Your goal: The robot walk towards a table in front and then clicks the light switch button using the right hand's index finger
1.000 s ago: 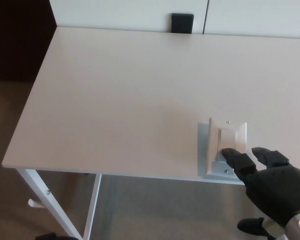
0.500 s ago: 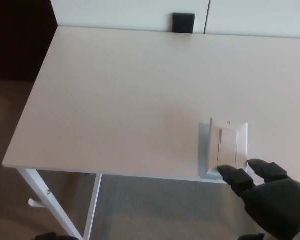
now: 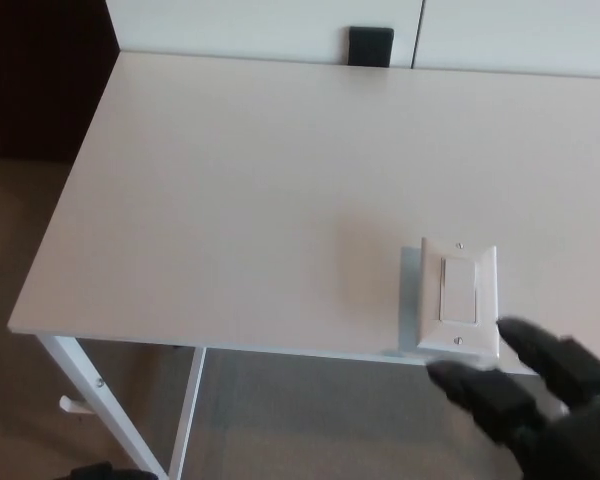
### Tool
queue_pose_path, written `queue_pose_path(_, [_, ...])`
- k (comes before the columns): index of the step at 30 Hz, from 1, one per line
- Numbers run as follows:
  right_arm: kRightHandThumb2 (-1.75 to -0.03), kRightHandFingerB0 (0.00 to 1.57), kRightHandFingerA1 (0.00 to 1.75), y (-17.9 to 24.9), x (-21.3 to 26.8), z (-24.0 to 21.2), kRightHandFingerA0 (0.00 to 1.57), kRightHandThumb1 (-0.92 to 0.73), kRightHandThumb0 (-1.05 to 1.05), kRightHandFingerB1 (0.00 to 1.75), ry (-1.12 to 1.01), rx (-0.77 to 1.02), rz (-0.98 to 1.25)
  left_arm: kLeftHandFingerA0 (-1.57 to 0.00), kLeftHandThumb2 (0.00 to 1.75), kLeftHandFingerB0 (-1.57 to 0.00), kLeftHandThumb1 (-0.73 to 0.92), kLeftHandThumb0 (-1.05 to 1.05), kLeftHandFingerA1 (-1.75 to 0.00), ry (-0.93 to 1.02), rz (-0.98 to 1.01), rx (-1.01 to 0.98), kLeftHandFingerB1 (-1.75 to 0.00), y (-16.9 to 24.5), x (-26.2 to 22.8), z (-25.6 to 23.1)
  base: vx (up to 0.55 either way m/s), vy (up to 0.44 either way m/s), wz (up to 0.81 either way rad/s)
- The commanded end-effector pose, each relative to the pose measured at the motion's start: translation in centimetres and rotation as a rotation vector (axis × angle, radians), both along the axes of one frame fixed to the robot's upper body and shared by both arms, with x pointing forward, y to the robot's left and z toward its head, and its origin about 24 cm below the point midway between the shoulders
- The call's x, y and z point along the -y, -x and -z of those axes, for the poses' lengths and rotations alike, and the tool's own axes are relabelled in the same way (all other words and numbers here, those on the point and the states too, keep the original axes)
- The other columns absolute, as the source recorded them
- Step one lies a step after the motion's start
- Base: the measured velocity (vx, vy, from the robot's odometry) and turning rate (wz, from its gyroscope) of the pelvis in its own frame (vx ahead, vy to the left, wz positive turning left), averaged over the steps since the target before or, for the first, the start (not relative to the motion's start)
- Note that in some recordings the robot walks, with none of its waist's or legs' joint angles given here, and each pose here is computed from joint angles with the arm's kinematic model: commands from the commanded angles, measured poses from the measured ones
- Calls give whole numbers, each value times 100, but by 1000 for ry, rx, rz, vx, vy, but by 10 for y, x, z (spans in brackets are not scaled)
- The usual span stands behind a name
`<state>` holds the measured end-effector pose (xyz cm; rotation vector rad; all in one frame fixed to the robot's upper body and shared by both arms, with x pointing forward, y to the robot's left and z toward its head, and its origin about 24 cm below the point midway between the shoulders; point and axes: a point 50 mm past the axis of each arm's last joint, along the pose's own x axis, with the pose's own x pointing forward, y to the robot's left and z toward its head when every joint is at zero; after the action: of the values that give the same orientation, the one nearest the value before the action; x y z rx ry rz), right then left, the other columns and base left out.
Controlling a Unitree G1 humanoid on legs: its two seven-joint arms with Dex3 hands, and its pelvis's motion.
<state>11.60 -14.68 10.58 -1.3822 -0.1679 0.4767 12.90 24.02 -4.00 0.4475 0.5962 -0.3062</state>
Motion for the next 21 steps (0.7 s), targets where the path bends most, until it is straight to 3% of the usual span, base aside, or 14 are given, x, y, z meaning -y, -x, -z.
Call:
queue_pose_path(1, [-59,19,25,24,4,5,0,-61,-73,28,-84,-56,-50,-58,55,-50,49,-33,-42,-30,9,-26,-37,5,-5,1,0,0,0])
queue_pose_path(2, [-59,19,25,26,8,12,0,-61,-73,28,-91,-96,-41,-58,55,-50,49,-33,-42,-34,11,-31,-37,6,-5,2,0,0,0])
queue_pose_path(3, [-87,14,25,24,14,24,2,-48,-76,38,-125,-174,-24,-58,55,-50,49,-33,-42,-37,13,-37,-36,7,-5,2,0,0,0])
queue_pose_path(7, [-87,17,35,12,40,78,4,-51,-79,44,-125,-373,98,-57,54,-50,48,-31,-43,-8,-11,-62,-37,16,-5,7,0,0,0])
queue_pose_path(8, [-96,1,52,10,45,89,2,-36,-38,46,-160,-387,131,-58,54,-51,48,-32,-43,-11,-8,-60,-37,16,-6,7,0,0,0])
queue_pose_path(9, [-83,22,45,10,52,104,11,-51,-72,44,-221,-394,175,-59,54,-52,48,-34,-43,-23,3,-63,-37,20,-5,9,0,0,0])
queue_pose_path(10, [-83,22,45,11,54,108,11,-51,-72,44,-242,-394,189,-59,54,-52,48,-34,-43,-26,8,-64,-37,22,-4,10,0,0,0])
queue_pose_path(11, [-60,31,37,7,66,129,26,-66,-65,36,-344,-453,301,-60,55,-52,49,-32,-42,-30,7,-60,-37,22,-4,9,0,0,0])
queue_pose_path(14, [-59,31,45,1,78,146,30,-67,-65,36,-490,-527,432,-58,55,-50,50,-30,-42,-12,-8,-64,-37,24,-6,9,0,0,0])
queue_pose_path(15, [-91,18,58,-5,83,148,33,-51,-69,45,-572,-542,527,-58,55,-51,50,-31,-43,-7,-13,-58,-37,22,-8,8,0,0,0])
queue_pose_path(17, [-92,17,58,-7,88,151,32,-51,-68,45,-612,-546,579,-59,55,-51,49,-33,-43,-7,-11,-52,-37,20,-7,8,0,0,0])
queue_pose_path(18, [-59,30,45,-6,89,151,32,-67,-65,34,-617,-548,587,-59,55,-51,50,-33,-42,-8,-11,-53,-37,20,-7,8,0,0,0])
queue_pose_path(21, [-59,30,44,-4,91,152,31,-68,-63,34,-628,-543,605,-59,55,-51,50,-33,-43,-13,-3,-47,-37,20,-6,7,0,0,0])
